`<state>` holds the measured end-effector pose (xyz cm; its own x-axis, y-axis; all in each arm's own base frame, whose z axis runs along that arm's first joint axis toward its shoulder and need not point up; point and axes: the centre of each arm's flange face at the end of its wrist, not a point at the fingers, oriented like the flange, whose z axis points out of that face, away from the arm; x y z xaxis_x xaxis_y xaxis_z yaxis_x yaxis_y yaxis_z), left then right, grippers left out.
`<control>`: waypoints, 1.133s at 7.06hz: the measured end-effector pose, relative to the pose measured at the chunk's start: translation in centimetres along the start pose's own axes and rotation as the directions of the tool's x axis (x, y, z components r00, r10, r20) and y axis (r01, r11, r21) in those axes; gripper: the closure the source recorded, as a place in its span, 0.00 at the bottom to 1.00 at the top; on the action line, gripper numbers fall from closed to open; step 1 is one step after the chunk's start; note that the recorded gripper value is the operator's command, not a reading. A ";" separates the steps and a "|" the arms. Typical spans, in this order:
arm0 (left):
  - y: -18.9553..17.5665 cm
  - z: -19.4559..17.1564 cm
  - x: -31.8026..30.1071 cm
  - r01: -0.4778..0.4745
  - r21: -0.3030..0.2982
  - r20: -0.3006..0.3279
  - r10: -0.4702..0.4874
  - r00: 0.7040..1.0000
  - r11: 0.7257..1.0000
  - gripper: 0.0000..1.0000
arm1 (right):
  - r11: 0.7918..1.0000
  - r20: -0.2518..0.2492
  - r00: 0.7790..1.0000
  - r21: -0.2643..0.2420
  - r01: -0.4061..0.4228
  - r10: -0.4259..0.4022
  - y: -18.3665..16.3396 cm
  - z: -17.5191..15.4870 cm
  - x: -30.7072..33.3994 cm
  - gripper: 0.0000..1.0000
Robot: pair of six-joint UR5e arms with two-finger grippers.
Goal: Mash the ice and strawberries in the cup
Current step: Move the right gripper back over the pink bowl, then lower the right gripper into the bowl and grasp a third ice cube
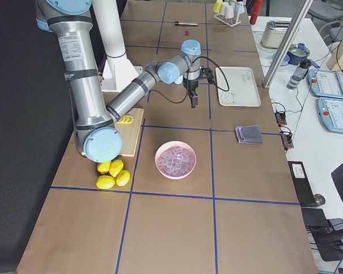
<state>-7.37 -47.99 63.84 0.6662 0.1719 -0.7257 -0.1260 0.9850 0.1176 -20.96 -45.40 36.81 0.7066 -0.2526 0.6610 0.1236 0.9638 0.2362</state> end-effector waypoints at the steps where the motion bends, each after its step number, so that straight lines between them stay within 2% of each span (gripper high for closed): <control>1: 0.0 -0.1 0.1 -0.001 0.002 0.000 0.001 1.000 1.000 0.00 | 0.999 -0.018 0.999 -0.014 -0.029 0.029 2.4 1.0 4.5 0.01; 3: 0.0 -0.2 0.2 -0.003 0.004 0.001 0.003 1.000 1.000 0.00 | 0.991 -0.057 0.991 -0.048 -0.127 0.125 6.2 2.8 11.3 0.01; 5: 0.0 -0.3 0.4 -0.005 0.006 0.001 0.005 1.000 1.000 0.00 | 0.973 -0.069 0.976 -0.091 -0.211 0.205 7.2 4.7 15.4 0.01; 6: 0.0 -0.4 0.5 -0.008 0.009 0.002 0.008 1.000 1.000 0.00 | 0.968 -0.067 0.973 -0.105 -0.228 0.222 7.3 5.4 16.3 0.01; 8: 0.0 -0.6 0.6 -0.011 0.012 0.003 0.011 1.000 1.000 0.00 | 0.972 -0.045 0.975 -0.082 -0.220 0.217 6.9 6.9 17.4 0.01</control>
<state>-7.38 -47.91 62.99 0.6668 0.1828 -0.7225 -0.1249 0.9832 0.1335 -12.59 -43.71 54.89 0.7474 -0.0334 0.6636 0.0217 0.9994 0.0258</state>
